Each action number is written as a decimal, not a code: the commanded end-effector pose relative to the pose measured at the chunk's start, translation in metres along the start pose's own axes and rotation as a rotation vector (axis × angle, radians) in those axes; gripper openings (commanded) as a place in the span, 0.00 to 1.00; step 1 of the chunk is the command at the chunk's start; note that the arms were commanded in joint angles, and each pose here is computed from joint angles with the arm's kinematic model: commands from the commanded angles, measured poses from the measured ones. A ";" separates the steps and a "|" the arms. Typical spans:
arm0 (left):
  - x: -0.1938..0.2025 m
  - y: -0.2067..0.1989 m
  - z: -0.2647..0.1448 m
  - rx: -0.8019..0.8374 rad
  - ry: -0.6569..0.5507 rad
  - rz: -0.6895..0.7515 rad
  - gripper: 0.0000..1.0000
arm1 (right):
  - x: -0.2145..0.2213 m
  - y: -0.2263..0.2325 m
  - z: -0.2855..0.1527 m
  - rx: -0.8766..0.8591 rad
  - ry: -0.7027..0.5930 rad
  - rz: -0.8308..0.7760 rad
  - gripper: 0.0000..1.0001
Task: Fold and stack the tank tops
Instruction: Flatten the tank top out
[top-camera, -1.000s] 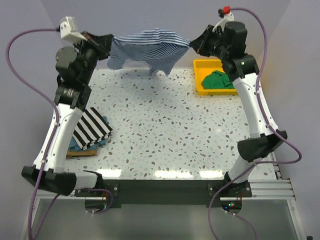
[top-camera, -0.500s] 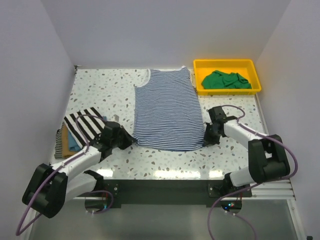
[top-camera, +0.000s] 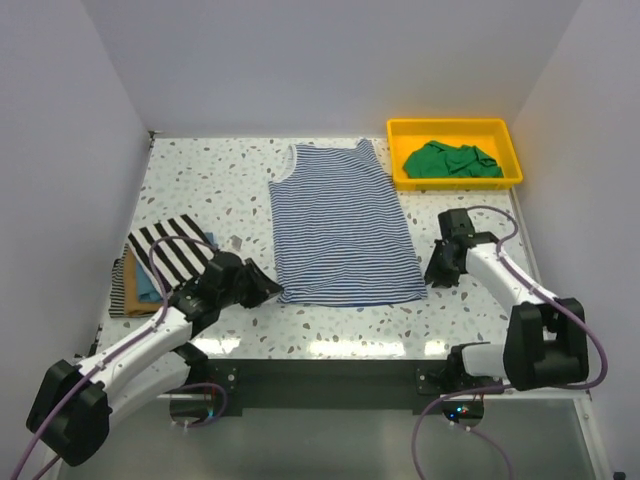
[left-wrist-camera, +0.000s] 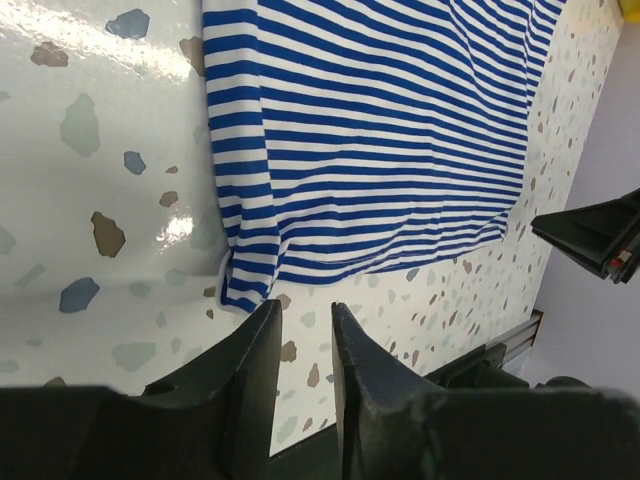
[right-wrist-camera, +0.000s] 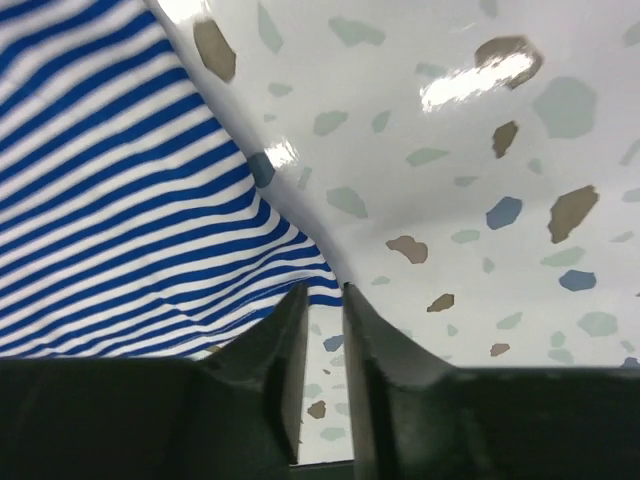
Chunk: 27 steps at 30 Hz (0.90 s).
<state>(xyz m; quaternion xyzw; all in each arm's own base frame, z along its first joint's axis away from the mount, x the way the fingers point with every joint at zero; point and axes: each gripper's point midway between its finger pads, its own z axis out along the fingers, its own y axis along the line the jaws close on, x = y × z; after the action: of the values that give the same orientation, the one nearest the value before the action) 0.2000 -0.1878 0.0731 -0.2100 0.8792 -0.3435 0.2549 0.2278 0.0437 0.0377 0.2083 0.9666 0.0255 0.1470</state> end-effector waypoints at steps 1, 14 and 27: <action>-0.004 -0.001 -0.014 -0.059 0.000 0.026 0.33 | -0.025 -0.005 -0.031 0.018 -0.085 0.003 0.28; -0.072 -0.056 0.012 -0.034 -0.120 0.248 0.29 | -0.007 0.062 -0.040 -0.074 -0.158 -0.132 0.39; -0.045 -0.012 0.086 -0.167 -0.009 0.166 0.00 | 0.027 0.044 0.032 -0.041 -0.028 -0.011 0.35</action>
<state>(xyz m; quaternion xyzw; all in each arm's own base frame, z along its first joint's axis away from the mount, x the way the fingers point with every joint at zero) 0.2913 -0.2253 0.0521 -0.1325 0.9209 -0.2599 0.2585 0.2295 0.1008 0.0141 0.1725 0.9712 0.0379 0.1600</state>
